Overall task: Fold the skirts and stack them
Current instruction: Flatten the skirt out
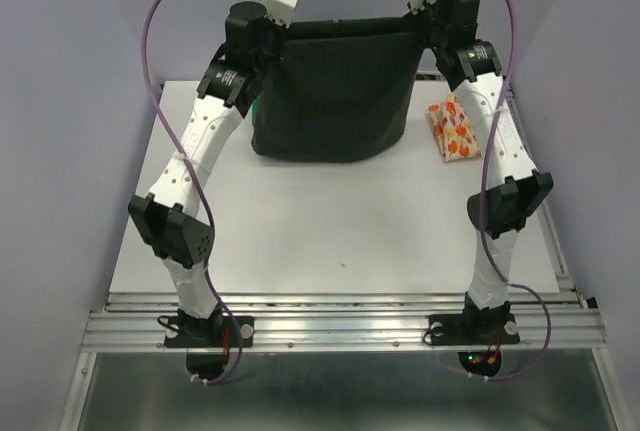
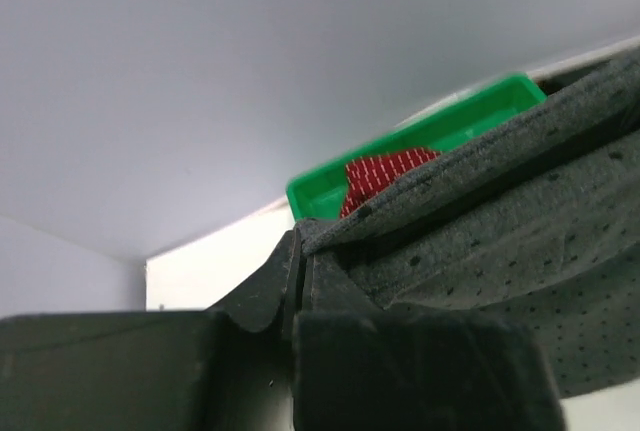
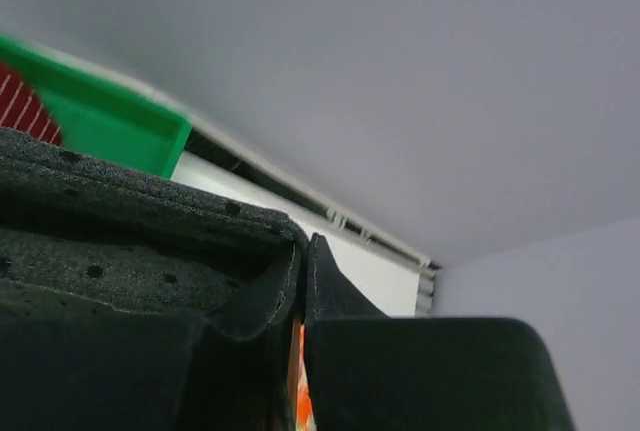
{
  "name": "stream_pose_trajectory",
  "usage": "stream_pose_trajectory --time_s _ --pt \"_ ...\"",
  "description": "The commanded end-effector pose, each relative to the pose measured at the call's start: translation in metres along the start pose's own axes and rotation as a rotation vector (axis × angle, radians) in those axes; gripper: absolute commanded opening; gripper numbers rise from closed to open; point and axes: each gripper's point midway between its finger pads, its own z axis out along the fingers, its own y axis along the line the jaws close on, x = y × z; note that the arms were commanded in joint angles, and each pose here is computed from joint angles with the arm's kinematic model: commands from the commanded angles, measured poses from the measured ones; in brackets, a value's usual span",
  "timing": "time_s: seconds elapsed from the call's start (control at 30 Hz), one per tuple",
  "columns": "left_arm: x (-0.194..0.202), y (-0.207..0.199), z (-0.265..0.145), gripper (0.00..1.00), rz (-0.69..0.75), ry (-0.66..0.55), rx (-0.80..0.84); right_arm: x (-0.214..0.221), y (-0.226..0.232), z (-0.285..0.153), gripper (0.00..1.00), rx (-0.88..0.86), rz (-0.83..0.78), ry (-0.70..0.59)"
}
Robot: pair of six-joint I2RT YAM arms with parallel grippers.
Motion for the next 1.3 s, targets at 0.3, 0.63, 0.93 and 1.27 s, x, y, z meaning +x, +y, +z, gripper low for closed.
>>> stream_pose_trajectory --time_s 0.3,0.63,0.93,1.27 --pt "-0.147 0.141 -0.083 0.00 -0.123 -0.508 -0.395 -0.102 -0.162 -0.095 0.01 0.575 0.114 -0.381" --pt "-0.016 0.091 -0.061 0.00 -0.015 -0.209 -0.266 0.005 -0.097 -0.051 0.01 0.420 0.040 -0.105" --pt "-0.081 0.119 -0.106 0.00 -0.092 -0.343 -0.321 -0.063 -0.148 -0.090 0.01 0.558 0.094 -0.244" --pt "-0.092 0.137 -0.053 0.00 -0.091 -0.361 -0.422 -0.063 -0.149 -0.032 0.01 0.590 0.068 -0.244"
